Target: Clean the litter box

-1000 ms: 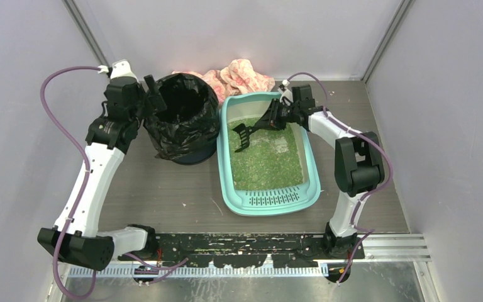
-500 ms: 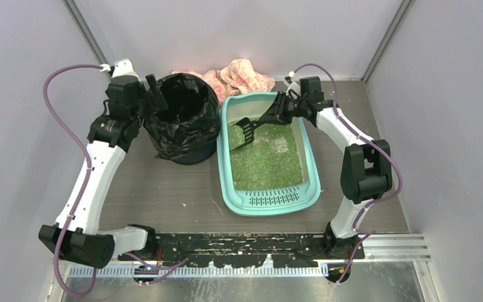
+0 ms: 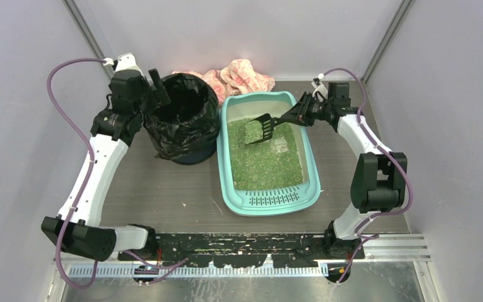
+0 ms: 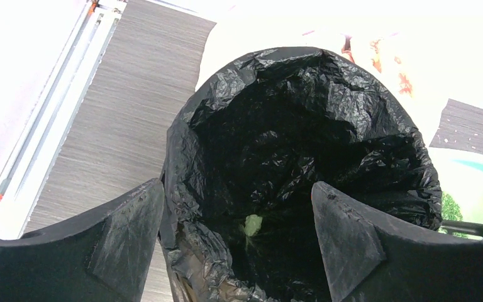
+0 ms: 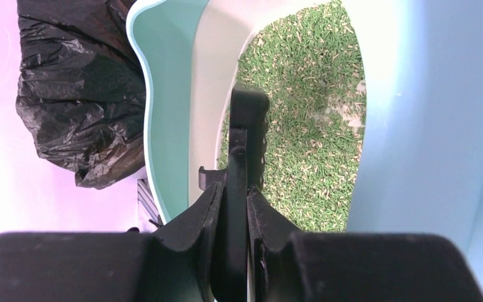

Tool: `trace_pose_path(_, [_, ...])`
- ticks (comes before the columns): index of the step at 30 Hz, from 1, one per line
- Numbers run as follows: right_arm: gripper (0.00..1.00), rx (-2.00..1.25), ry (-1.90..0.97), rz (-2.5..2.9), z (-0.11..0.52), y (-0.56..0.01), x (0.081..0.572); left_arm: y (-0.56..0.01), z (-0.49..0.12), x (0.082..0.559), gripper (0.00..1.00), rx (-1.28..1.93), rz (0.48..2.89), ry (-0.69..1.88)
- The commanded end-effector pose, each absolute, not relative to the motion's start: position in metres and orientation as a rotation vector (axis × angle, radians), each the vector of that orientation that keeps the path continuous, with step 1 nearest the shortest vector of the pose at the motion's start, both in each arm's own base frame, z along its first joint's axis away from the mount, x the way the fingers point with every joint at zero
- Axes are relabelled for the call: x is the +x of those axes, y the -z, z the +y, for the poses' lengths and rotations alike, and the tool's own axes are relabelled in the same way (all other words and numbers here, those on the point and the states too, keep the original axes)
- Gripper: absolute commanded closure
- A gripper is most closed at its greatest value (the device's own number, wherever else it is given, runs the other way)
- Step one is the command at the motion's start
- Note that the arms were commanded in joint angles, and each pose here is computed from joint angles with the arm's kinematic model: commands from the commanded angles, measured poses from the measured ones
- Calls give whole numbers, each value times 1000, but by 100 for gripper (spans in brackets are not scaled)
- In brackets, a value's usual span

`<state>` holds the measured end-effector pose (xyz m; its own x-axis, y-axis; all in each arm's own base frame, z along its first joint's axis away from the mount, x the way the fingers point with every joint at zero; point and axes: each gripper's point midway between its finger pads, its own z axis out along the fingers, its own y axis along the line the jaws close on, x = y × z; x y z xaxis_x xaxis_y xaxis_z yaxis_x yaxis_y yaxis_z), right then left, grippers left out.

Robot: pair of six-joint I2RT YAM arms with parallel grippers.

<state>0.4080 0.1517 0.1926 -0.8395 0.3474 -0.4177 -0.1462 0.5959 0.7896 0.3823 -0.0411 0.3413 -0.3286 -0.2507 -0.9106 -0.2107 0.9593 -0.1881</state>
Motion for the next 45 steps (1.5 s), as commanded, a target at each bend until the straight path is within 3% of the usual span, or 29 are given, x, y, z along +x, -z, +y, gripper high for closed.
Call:
trace_pose_path(1, [99, 57, -1209, 2165, 150, -236, 400, -375, -47, 390, 14, -324, 1823, 88])
trace_pose_path(13, [99, -219, -286, 2334, 126, -221, 378, -363, -52, 405, 14, -315, 1873, 65])
trace_pose_path(17, [99, -264, -142, 2319, 130, -217, 375, -360, -45, 404, 14, -315, 1872, 16])
trace_pose_path(45, [99, -135, -683, 2489, 191, -145, 301, -353, -65, 420, 14, -335, 1892, 127])
